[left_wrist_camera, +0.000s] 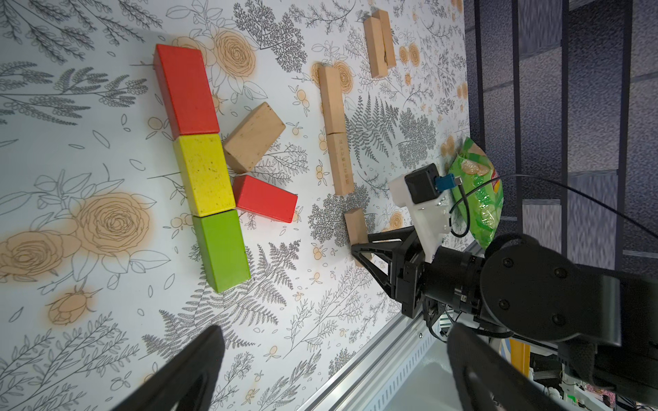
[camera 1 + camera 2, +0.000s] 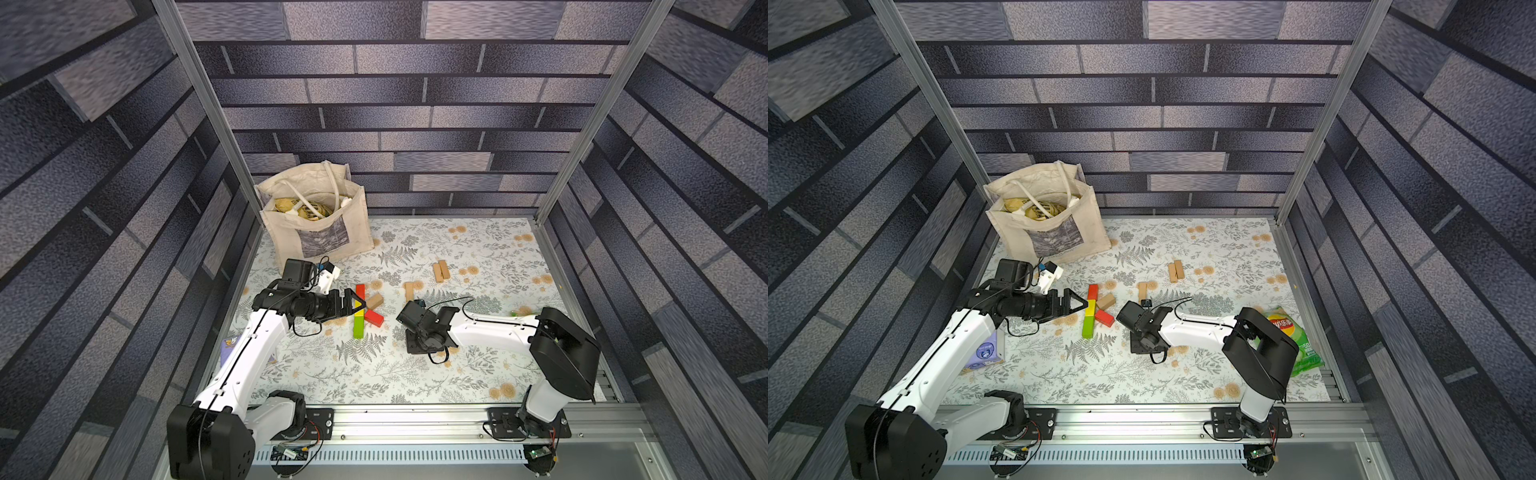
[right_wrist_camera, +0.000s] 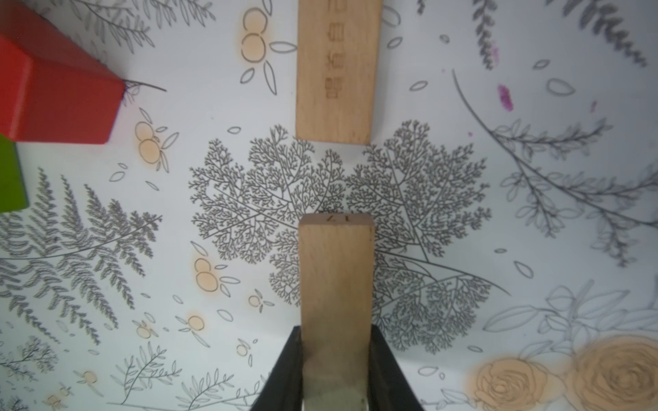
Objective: Assemble the letter k with building blocks
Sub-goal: Assemble the building block at the center of the board.
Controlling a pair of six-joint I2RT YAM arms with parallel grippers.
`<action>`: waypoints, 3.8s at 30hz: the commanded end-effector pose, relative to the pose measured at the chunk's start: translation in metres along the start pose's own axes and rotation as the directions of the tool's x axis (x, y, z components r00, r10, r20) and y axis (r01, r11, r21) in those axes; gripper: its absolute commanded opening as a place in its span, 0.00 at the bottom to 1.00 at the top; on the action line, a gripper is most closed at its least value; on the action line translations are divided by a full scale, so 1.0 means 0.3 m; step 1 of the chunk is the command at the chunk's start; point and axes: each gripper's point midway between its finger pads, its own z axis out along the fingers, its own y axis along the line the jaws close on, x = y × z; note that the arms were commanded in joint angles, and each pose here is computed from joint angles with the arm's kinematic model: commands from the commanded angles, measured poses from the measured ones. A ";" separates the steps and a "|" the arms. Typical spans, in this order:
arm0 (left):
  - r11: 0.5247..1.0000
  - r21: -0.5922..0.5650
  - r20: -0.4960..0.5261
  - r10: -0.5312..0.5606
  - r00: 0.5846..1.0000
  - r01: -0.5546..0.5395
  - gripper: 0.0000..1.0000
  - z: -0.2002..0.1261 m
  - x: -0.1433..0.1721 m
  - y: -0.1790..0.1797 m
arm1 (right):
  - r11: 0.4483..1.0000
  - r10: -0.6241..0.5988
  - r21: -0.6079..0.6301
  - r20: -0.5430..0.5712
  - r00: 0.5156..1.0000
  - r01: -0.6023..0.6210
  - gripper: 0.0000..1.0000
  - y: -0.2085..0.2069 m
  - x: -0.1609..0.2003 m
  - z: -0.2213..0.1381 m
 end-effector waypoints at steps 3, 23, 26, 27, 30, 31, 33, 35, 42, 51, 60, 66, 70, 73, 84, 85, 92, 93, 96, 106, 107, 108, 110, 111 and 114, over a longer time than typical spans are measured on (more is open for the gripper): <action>1.000 -0.005 0.007 0.002 1.000 -0.002 1.00 -0.014 0.008 -0.001 | 0.998 0.003 0.058 -0.028 1.000 -0.002 0.20 -0.002 0.010 0.014; 1.000 -0.004 0.014 0.008 1.000 -0.008 1.00 -0.020 0.007 -0.005 | 0.992 0.012 0.126 -0.040 0.999 -0.007 0.21 0.005 -0.014 0.019; 1.000 -0.006 0.016 0.008 1.000 -0.008 1.00 -0.021 0.007 -0.005 | 0.991 0.007 0.137 -0.044 0.999 -0.001 0.21 0.004 -0.016 0.023; 1.000 -0.005 0.016 0.009 1.000 -0.009 1.00 -0.021 0.007 -0.006 | 0.990 0.005 0.139 -0.047 0.999 0.001 0.21 0.005 -0.015 0.025; 1.000 -0.006 0.016 0.011 1.000 -0.011 1.00 -0.021 0.006 -0.006 | 0.990 -0.001 0.143 -0.050 0.999 0.008 0.21 0.008 -0.019 0.028; 1.000 -0.005 0.015 0.011 1.000 -0.011 1.00 -0.021 0.007 -0.006 | 0.989 -0.001 0.146 -0.052 0.999 0.008 0.21 0.007 -0.018 0.030; 1.000 -0.007 0.017 0.010 1.000 -0.010 1.00 -0.022 0.006 -0.005 | 0.988 0.000 0.156 -0.052 0.999 0.008 0.21 0.000 -0.016 0.031; 1.000 -0.009 0.018 0.012 1.000 -0.011 1.00 -0.022 0.007 -0.005 | 0.987 0.002 0.160 -0.051 0.999 0.006 0.21 -0.002 -0.017 0.030; 1.000 -0.007 0.018 0.014 1.000 -0.014 1.00 -0.023 0.007 -0.006 | 0.984 0.002 0.176 -0.052 0.999 0.008 0.21 -0.009 -0.018 0.037; 1.000 -0.009 0.021 0.015 1.000 -0.015 1.00 -0.024 0.005 -0.005 | 0.983 -0.004 0.185 -0.049 0.999 0.013 0.21 -0.012 -0.024 0.037; 1.000 -0.008 0.021 0.018 1.000 -0.018 1.00 -0.026 0.006 -0.008 | 0.982 -0.014 0.187 -0.051 0.999 0.024 0.22 -0.007 -0.029 0.043; 1.000 -0.010 0.024 0.020 1.000 -0.020 1.00 -0.027 0.005 -0.007 | 0.981 -0.014 0.193 -0.047 0.999 0.023 0.21 -0.009 -0.032 0.043; 1.000 -0.010 0.023 0.019 1.000 -0.019 1.00 -0.027 0.007 -0.007 | 0.979 -0.013 0.202 -0.048 0.999 0.022 0.21 -0.015 -0.032 0.046; 1.000 -0.009 0.023 0.022 1.000 -0.021 1.00 -0.027 0.008 -0.009 | 0.979 -0.014 0.201 -0.048 0.999 0.023 0.21 -0.013 -0.034 0.047; 1.000 -0.009 0.023 0.022 0.999 -0.022 1.00 -0.027 0.008 -0.009 | 0.980 -0.007 0.200 -0.046 0.999 0.016 0.21 -0.019 -0.039 0.051; 1.000 -0.009 0.023 0.023 0.999 -0.023 1.00 -0.028 0.007 -0.010 | 0.980 -0.005 0.200 -0.047 0.999 0.015 0.21 -0.021 -0.039 0.053; 1.000 -0.011 0.024 0.023 0.999 -0.022 1.00 -0.028 0.007 -0.008 | 0.980 -0.001 0.199 -0.048 0.999 0.011 0.21 -0.024 -0.043 0.057; 1.000 -0.011 0.024 0.022 0.999 -0.022 1.00 -0.028 0.007 -0.008 | 0.980 -0.001 0.198 -0.047 0.999 0.011 0.21 -0.023 -0.044 0.057; 1.000 -0.009 0.023 0.023 0.999 -0.022 1.00 -0.028 0.008 -0.010 | 0.980 0.000 0.200 -0.041 0.999 0.008 0.21 -0.026 -0.051 0.056; 1.000 -0.008 0.026 0.026 0.999 -0.026 1.00 -0.030 0.007 -0.012 | 0.981 0.000 0.193 -0.030 1.000 0.006 0.36 -0.027 -0.054 0.049; 1.000 -0.006 0.026 0.026 0.999 -0.026 1.00 -0.030 0.006 -0.012 | 0.981 0.000 0.193 -0.032 0.999 0.006 0.39 -0.026 -0.053 0.050; 1.000 -0.006 0.027 0.027 0.999 -0.027 1.00 -0.030 0.006 -0.013 | 0.981 0.000 0.194 -0.030 1.000 0.006 0.40 -0.027 -0.053 0.049; 1.000 -0.007 0.026 0.027 0.999 -0.027 1.00 -0.030 0.007 -0.013 | 0.981 0.001 0.193 -0.028 1.000 0.004 0.40 -0.028 -0.053 0.048; 1.000 -0.007 0.027 0.026 0.999 -0.026 1.00 -0.030 0.006 -0.012 | 0.981 0.000 0.192 -0.026 1.000 0.005 0.40 -0.028 -0.055 0.047; 1.000 -0.009 0.025 0.025 0.999 -0.025 1.00 -0.029 0.008 -0.011 | 0.981 -0.004 0.193 -0.017 1.000 0.007 0.41 -0.028 -0.060 0.041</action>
